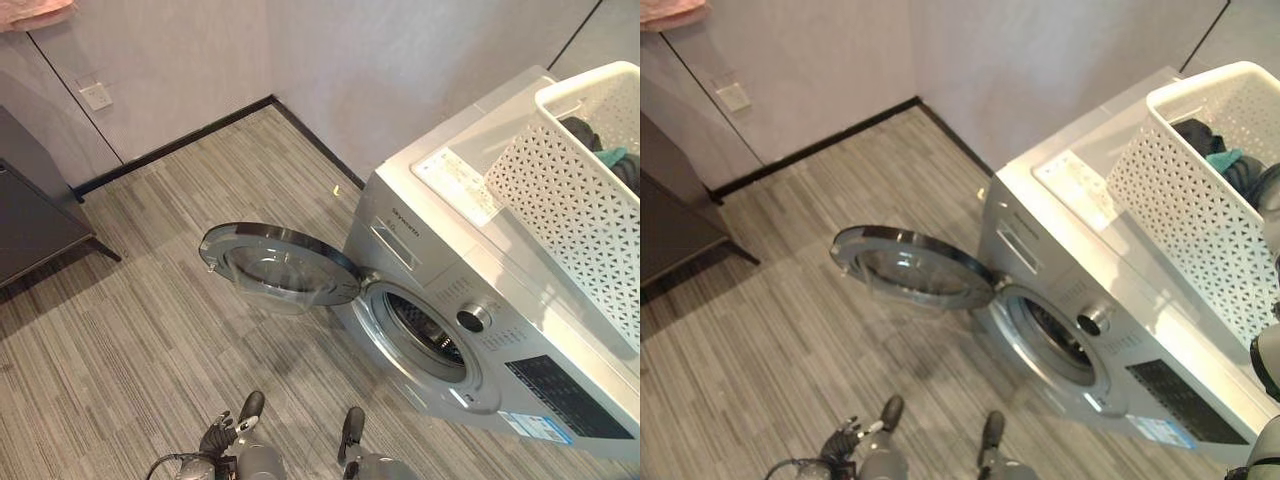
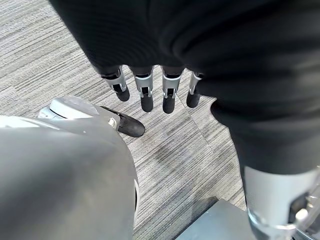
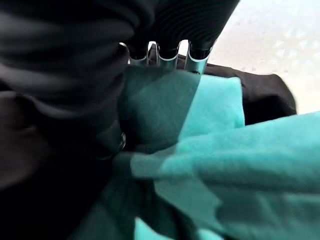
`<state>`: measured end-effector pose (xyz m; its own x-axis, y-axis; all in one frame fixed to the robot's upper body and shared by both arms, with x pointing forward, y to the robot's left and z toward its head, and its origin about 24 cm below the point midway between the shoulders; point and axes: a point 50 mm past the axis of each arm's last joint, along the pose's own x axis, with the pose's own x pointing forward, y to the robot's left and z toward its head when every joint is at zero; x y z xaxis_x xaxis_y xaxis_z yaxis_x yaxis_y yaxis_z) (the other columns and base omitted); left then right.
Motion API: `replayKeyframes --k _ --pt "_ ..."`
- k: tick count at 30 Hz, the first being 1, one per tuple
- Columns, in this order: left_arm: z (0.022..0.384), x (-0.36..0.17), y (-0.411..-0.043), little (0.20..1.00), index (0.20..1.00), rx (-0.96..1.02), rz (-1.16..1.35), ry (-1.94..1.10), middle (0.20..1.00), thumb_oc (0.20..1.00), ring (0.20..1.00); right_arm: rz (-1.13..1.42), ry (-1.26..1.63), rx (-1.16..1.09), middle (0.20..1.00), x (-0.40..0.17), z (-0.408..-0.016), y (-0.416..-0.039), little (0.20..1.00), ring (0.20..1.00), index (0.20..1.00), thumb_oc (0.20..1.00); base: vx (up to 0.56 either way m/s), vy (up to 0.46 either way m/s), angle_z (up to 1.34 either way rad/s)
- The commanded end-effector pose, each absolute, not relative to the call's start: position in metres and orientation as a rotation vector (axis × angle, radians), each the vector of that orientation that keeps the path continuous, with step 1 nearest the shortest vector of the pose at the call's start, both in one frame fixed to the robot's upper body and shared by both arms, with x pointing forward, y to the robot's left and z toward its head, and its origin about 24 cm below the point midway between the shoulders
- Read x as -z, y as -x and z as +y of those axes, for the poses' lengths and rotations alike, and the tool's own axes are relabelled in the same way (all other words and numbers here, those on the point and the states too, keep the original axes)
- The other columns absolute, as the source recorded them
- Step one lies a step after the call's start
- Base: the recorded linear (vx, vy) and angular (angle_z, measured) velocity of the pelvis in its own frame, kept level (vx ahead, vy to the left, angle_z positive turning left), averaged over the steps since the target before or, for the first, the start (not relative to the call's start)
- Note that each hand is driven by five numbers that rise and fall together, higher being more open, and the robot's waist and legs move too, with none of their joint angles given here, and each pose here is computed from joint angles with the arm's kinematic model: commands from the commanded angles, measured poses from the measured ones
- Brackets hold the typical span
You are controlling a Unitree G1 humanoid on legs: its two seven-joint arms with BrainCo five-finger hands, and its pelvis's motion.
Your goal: Grab the laundry basket,head to the washer,open it,put in the laundry and shut it.
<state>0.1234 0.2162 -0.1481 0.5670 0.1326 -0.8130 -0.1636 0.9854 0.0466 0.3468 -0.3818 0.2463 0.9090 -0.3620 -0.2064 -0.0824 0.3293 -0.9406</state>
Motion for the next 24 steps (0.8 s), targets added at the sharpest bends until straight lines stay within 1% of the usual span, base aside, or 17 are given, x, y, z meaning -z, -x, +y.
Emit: replayKeyframes --k 1,3,6,7,9,10,13,14,17,23,24 --pt "0.222 0.143 -0.14 1.0 1.0 -0.123 0.934 -0.041 1.0 1.0 1.0 0.407 1.22 0.148 0.2 -0.224 -0.368 -0.357 0.2 0.2 0.2 0.2 0.0 0.0 0.0" --pt "0.222 0.143 -0.14 1.0 1.0 -0.123 0.934 -0.051 1.0 1.0 1.0 0.354 1.155 0.222 0.2 -0.235 -0.373 -0.356 0.2 0.2 0.2 0.2 0.0 0.0 0.0" --pt "0.223 0.144 -0.139 1.0 1.0 -0.126 0.941 -0.06 1.0 1.0 1.0 0.324 1.116 0.269 0.2 -0.241 -0.376 -0.355 0.2 0.2 0.2 0.2 0.0 0.0 0.0" --pt "0.226 0.144 -0.138 1.0 1.0 -0.131 0.948 -0.077 1.0 1.0 1.0 0.273 1.067 0.332 0.2 -0.253 -0.381 -0.352 0.2 0.2 0.2 0.2 0.0 0.0 0.0" --pt "0.227 0.144 -0.138 1.0 1.0 -0.13 0.953 -0.084 1.0 1.0 1.0 0.259 1.053 0.344 0.2 -0.256 -0.381 -0.352 0.2 0.2 0.2 0.2 0.0 0.0 0.0" --pt "0.228 0.145 -0.135 1.0 1.0 -0.125 0.964 -0.094 1.0 1.0 1.0 0.208 1.025 0.387 0.2 -0.269 -0.385 -0.349 0.2 0.2 0.2 0.2 0.02 0.016 -0.03" --pt "0.229 0.146 -0.133 1.0 1.0 -0.122 0.974 -0.105 1.0 1.0 1.0 0.159 0.999 0.415 0.2 -0.281 -0.385 -0.347 0.2 0.2 0.2 0.2 0.01 0.018 -0.12" --pt "0.23 0.147 -0.13 1.0 1.0 -0.121 0.986 -0.12 1.0 1.0 1.0 0.094 0.973 0.444 0.2 -0.296 -0.385 -0.345 0.2 0.2 0.2 0.2 0.01 0.026 -0.07" --pt "0.232 0.148 -0.127 1.0 1.0 -0.119 0.996 -0.13 1.0 1.0 1.0 0.054 0.958 0.461 0.2 -0.306 -0.385 -0.343 0.2 0.2 0.2 0.2 0.0 0.01 -0.01" --pt "0.235 0.149 -0.122 1.0 1.0 -0.145 1.015 -0.129 1.0 1.0 1.0 -0.059 0.896 0.549 0.2 -0.329 -0.389 -0.335 0.2 0.2 0.2 0.2 0.0 0.0 0.0" --pt "0.237 0.15 -0.12 1.0 1.0 -0.157 1.022 -0.132 1.0 1.0 1.0 -0.11 0.886 0.578 0.2 -0.34 -0.388 -0.332 0.2 0.2 0.2 0.2 0.0 0.0 0.0"
